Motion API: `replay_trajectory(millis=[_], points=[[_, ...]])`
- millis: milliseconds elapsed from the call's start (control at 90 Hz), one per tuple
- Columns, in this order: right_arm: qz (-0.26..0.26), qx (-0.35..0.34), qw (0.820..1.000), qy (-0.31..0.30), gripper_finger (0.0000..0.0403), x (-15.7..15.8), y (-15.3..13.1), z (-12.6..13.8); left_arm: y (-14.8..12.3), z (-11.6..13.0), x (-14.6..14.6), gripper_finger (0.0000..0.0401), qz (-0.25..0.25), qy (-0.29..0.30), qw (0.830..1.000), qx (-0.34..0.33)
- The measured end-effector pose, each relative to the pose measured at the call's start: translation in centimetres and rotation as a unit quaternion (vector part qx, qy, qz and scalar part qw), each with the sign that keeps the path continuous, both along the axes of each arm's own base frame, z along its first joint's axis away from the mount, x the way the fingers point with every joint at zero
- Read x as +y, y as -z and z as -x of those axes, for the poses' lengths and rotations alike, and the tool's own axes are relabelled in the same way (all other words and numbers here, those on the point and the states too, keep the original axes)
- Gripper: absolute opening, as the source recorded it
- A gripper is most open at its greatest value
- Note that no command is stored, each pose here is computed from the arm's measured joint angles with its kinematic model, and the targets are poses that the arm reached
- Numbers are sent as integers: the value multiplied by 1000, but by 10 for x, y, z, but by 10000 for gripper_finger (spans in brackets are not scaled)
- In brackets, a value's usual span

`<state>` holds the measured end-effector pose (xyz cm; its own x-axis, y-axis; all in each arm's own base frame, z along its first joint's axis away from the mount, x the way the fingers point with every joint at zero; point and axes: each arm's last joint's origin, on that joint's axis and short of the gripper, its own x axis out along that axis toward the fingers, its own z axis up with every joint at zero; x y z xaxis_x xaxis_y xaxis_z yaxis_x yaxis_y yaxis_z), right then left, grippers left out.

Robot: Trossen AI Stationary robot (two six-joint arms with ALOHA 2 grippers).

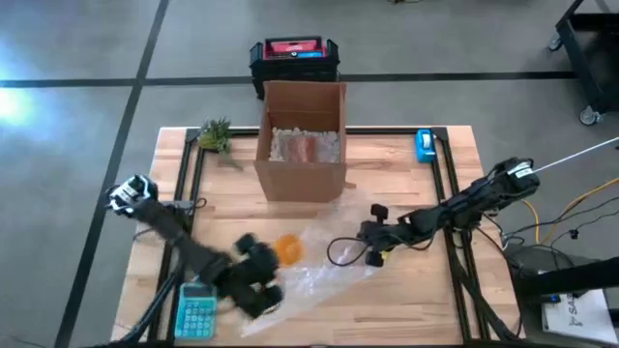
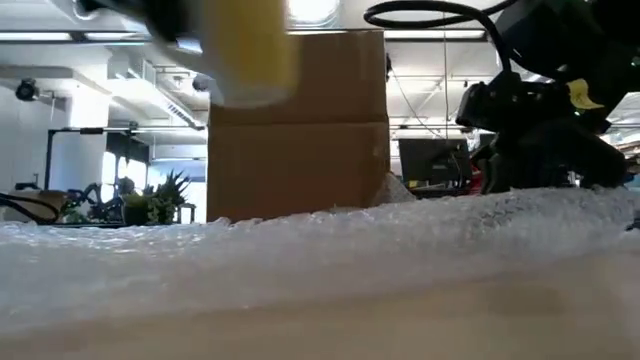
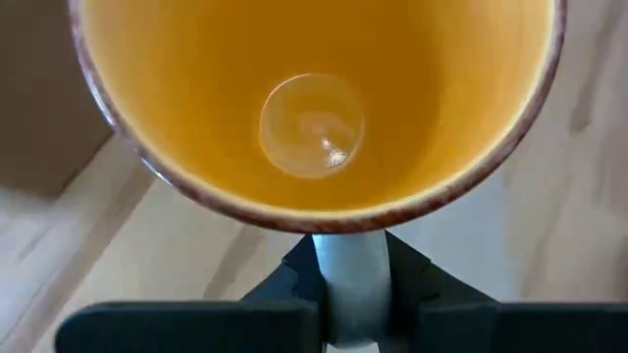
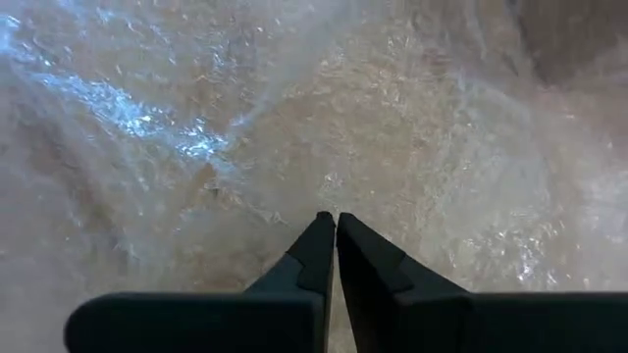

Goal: Wrap mug
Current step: Wrap the yellow mug with bubble wrap

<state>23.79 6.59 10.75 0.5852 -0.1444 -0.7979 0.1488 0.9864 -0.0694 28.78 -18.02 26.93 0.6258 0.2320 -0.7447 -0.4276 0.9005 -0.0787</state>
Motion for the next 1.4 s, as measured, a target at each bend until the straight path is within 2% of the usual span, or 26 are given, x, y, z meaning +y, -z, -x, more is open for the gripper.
replay_trajectory(millis=[100, 233, 456, 711, 789, 967, 1156, 1289, 1400], points=[[-7, 2, 1000, -4, 18, 1, 0, 0, 15, -27, 25, 27, 26, 36, 999, -25], [-7, 1, 1000, -4, 46, 1, 0, 0, 41, -40, 45, 27, 50, 57, 997, -20], [-1, -1, 1000, -6, 110, 0, 0, -1, 69, -45, 42, 27, 82, 79, 993, -30], [0, -3, 1000, -5, 164, 0, -1, -1, 97, -50, 41, 27, 69, 89, 994, 15], [0, -4, 1000, -5, 173, 0, -1, -1, 97, -51, 42, 46, 70, 87, 994, 13], [5, -3, 1000, -13, 186, 0, -2, -2, 94, -50, 42, 125, 73, 89, 993, 11], [-1, 6, 999, -35, 190, 4, -13, -11, 66, -48, 43, 189, 77, 92, 992, 22], [-40, 22, 997, -65, 187, 11, -29, -21, 43, -37, 39, 215, 71, 90, 992, 57], [-95, 18, 990, -106, 183, 21, -43, -31, 42, -26, 32, 222, 55, 86, 992, 74]])
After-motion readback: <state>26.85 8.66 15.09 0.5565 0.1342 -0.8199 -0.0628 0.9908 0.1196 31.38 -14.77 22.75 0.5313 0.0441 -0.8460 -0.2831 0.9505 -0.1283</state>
